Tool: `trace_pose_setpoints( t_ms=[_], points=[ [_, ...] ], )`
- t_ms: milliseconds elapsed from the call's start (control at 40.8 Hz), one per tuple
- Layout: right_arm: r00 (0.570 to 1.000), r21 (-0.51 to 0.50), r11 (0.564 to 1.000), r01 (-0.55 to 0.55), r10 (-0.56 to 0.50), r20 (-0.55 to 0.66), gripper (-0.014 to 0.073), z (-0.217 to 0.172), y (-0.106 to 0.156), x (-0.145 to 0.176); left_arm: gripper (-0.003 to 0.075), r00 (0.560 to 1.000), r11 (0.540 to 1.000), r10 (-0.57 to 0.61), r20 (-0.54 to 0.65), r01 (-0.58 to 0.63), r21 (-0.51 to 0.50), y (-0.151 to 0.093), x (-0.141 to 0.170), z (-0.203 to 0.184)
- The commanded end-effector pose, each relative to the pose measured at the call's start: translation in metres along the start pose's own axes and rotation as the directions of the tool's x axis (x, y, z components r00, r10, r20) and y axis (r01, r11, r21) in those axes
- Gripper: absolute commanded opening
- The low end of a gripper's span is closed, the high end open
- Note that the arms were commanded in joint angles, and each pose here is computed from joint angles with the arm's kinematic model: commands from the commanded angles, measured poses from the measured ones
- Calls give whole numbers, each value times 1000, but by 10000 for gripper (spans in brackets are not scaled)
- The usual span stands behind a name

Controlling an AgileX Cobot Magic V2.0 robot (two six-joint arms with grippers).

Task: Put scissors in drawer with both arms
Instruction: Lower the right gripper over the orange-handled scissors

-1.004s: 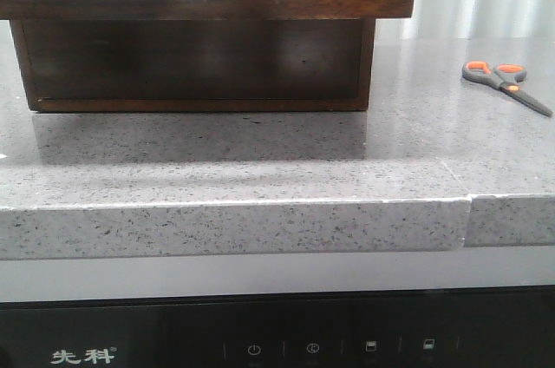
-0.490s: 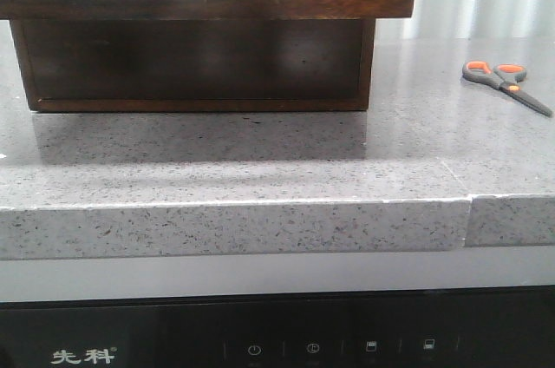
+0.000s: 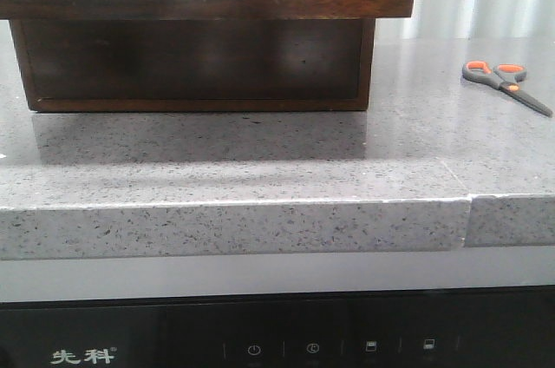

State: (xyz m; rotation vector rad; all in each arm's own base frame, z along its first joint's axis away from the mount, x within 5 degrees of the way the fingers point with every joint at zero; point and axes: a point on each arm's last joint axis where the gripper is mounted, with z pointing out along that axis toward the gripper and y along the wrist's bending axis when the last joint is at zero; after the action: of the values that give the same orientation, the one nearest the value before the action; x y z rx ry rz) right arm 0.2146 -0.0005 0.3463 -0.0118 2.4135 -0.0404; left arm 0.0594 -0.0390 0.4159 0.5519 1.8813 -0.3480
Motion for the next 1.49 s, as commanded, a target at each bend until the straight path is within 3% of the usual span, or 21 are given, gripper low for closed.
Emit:
trace_pose_setpoints(
  t_ms=[0, 196, 465, 686, 1151, 1470],
  points=[
    [1000, 29, 1000, -5, 5, -22, 486, 9, -6, -28, 440, 994, 1000, -15, 104, 15, 8, -1, -15, -6],
    [988, 3, 999, -44, 44, -147, 486, 44, -16, -59, 440, 994, 1000, -15, 104, 15, 8, -1, -15, -6],
    [984, -104, 994, -31, 12, -177, 486, 88, -8, -91, 440, 994, 1000, -15, 104, 15, 8, -1, -15, -6],
    [981, -116, 993, -39, 15, -195, 486, 123, -8, -109, 440, 994, 1000, -15, 104, 15, 8, -1, -15, -6],
    [976, -114, 993, -38, 12, -219, 486, 176, -10, -129, 440, 994, 1000, -15, 104, 15, 8, -1, -15, -6],
    [966, -106, 994, -33, 4, -257, 485, 195, -11, -124, 440, 994, 1000, -15, 104, 15, 8, -1, -15, -6]
  ],
)
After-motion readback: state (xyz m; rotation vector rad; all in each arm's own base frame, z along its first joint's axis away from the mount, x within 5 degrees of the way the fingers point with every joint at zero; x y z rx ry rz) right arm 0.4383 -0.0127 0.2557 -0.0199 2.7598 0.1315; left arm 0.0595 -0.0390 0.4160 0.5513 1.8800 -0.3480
